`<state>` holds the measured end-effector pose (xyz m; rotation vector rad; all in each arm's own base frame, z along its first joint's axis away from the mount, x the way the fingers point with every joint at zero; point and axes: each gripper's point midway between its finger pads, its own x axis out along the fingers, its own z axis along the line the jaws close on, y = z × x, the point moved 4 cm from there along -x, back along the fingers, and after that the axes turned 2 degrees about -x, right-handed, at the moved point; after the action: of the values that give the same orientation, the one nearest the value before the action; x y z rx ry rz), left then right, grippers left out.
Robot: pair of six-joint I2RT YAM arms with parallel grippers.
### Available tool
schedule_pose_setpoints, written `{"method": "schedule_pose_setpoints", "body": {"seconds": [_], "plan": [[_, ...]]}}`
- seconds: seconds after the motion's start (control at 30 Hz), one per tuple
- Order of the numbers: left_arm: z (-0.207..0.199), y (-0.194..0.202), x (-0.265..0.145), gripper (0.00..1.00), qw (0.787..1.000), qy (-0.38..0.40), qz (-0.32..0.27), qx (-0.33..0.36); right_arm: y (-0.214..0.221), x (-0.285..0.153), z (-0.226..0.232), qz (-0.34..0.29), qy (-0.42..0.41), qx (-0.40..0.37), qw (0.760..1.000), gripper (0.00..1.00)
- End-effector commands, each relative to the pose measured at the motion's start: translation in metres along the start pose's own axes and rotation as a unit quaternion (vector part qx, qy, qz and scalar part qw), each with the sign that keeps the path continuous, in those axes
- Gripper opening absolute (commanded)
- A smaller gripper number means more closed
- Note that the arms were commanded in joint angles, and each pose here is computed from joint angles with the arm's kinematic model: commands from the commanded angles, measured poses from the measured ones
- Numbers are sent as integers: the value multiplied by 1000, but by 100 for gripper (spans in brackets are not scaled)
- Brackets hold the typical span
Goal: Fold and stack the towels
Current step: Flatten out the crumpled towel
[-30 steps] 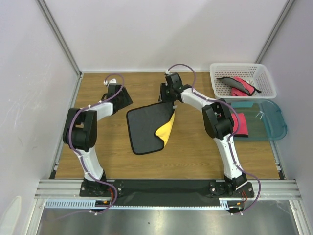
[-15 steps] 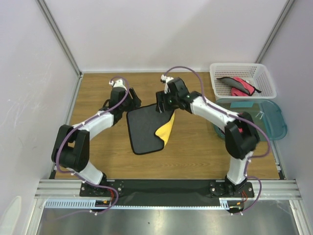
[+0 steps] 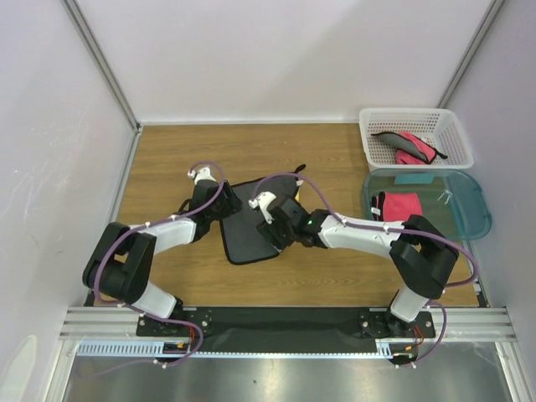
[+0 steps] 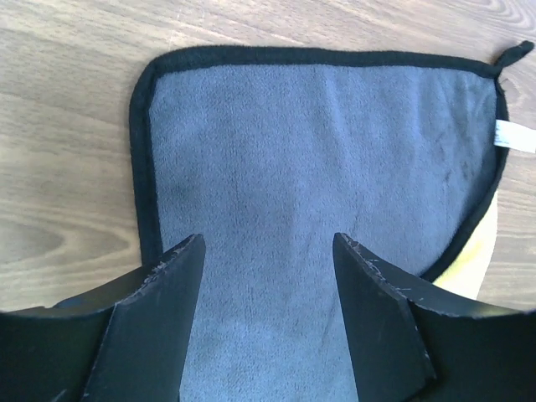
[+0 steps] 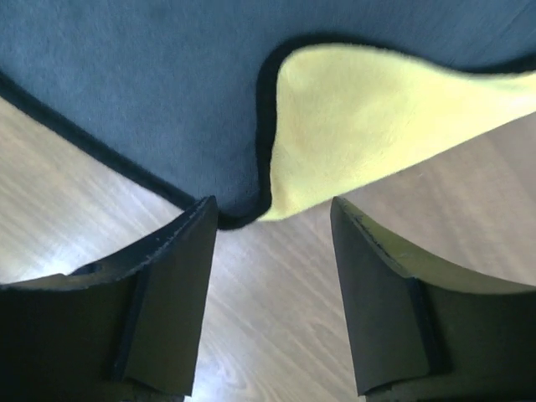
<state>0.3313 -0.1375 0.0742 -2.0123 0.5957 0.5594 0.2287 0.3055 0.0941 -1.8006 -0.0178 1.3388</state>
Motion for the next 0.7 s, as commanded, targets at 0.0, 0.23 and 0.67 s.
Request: {"method": "schedule_pose_setpoints", "body": {"seconds": [0.0,0.23,0.67], "plan": [[-13,-17,-9,69,998,30,-53,-18,-34,-3,2,-62,72,-57,994,63],[-5,-11,-15,69,998,27,-57,-14,-34,25,13,-28,139,-108,984,62],[-8,-11,-13,69,998,37,-57,-9,-35,37,-2,-19,193,-112,975,23]]}}
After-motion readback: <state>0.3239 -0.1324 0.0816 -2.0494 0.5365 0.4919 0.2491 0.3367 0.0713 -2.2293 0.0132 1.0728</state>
